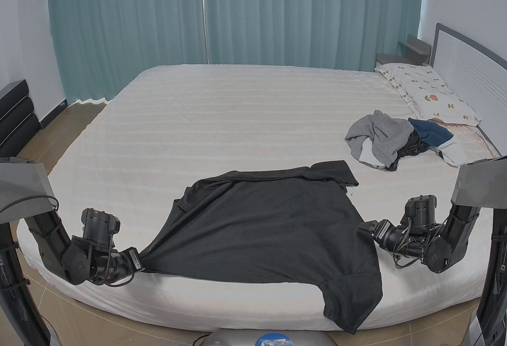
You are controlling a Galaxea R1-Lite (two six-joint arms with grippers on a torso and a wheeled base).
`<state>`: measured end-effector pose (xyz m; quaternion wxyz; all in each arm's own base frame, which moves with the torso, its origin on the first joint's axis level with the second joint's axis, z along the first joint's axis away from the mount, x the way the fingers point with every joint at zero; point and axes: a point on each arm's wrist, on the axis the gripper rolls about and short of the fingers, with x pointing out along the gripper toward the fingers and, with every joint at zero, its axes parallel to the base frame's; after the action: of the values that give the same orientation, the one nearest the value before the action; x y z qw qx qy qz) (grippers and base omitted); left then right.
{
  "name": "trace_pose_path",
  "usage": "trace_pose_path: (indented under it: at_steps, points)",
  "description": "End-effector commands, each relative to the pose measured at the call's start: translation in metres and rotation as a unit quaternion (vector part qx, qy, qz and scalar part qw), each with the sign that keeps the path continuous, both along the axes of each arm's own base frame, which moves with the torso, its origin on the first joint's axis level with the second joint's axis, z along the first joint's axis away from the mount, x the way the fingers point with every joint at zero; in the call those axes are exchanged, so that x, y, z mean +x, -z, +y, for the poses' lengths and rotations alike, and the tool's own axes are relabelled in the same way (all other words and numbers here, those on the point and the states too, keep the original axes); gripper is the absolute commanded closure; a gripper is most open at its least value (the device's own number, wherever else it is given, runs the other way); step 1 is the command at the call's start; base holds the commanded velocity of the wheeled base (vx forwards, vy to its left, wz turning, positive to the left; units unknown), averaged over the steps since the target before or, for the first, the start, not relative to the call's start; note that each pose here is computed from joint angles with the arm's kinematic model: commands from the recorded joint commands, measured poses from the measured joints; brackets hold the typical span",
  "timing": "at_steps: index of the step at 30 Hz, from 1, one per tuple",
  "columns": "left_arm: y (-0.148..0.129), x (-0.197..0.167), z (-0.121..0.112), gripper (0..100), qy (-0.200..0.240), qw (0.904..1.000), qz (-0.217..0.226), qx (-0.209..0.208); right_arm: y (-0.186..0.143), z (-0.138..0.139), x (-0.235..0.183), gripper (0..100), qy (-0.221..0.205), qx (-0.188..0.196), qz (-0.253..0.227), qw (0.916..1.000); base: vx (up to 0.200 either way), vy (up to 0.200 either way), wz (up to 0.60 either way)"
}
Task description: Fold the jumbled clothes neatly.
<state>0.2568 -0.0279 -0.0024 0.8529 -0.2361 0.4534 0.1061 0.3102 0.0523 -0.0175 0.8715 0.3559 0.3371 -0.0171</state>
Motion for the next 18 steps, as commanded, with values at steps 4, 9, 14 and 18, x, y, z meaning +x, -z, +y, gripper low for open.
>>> trace_pose_path:
  at_steps: [4,9,14,18]
  points:
    - [-0.008,-0.008,0.019,100,-0.009,0.9997,0.012,0.019,0.019,0.002,0.000,0,-0.003,-0.003,0.023,0.9997,0.000,0.000,0.00]
    - [-0.011,-0.010,0.018,100,-0.006,0.9997,0.020,0.016,0.018,0.003,0.004,100,-0.004,0.000,0.016,0.9999,0.000,0.000,0.00]
    - [-0.010,-0.009,0.018,100,-0.005,0.9997,0.020,0.013,0.014,0.003,0.014,100,-0.001,0.004,-0.003,1.0000,0.000,0.000,0.00]
    - [-0.012,-0.008,0.020,100,-0.008,0.9998,0.017,0.012,0.006,0.007,0.035,100,-0.001,0.007,-0.032,0.9995,0.000,0.000,0.00]
